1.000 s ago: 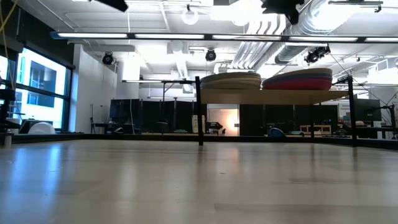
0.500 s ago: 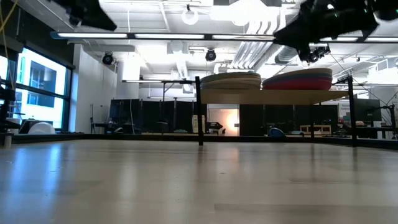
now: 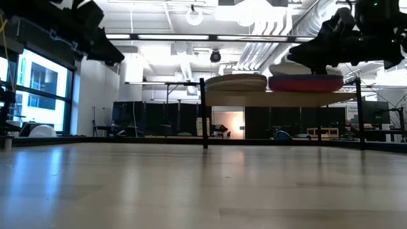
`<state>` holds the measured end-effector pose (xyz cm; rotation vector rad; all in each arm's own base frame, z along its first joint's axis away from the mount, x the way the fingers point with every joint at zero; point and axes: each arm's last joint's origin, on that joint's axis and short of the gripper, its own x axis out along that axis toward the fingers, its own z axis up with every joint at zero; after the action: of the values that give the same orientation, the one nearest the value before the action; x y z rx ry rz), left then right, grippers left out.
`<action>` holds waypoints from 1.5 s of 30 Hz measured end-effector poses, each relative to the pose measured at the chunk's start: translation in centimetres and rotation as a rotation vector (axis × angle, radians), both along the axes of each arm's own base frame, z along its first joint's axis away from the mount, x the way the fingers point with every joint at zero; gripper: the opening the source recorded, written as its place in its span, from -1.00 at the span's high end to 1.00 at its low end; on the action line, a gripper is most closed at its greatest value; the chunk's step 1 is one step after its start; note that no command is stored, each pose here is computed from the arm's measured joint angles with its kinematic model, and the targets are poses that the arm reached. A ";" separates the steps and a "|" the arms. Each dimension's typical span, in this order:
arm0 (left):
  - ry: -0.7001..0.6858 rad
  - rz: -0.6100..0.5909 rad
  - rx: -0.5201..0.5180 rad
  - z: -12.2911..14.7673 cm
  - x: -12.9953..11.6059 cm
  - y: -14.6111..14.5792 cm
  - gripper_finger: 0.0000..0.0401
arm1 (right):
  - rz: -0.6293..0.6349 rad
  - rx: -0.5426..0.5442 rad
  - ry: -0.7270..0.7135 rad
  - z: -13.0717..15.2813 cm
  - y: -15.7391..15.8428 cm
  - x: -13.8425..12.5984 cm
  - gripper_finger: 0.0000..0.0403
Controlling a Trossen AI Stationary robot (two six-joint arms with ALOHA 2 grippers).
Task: Place and stack plates onto a shelf
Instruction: Return to Home Position
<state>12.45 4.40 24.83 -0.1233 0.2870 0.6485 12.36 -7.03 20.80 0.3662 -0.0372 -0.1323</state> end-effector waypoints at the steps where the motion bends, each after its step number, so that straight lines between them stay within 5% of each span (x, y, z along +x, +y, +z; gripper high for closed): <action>1: -0.001 -0.004 0.000 -0.1 0.0 0.0 0.53 | -0.008 -0.025 -0.009 0.1 0.1 0.0 0.64; 14: 0.030 -0.005 0.122 0.4 -0.2 0.1 0.53 | -0.046 -0.014 0.029 2.6 -0.4 0.1 0.64; 31: -0.031 0.004 0.142 1.1 -1.2 -0.2 0.53 | 0.158 0.206 0.040 3.0 2.9 1.6 0.64; 36: -0.019 -0.001 0.157 1.1 -1.2 -0.2 0.53 | 0.039 0.125 0.058 2.8 2.4 1.5 0.64; 45: -0.015 -0.002 0.162 1.1 -1.2 -0.2 0.53 | -0.475 0.269 0.118 1.9 -0.7 -0.1 0.64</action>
<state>11.26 4.20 25.92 0.0273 0.2195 0.6656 12.25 -7.77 22.65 0.6132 0.0113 -0.6328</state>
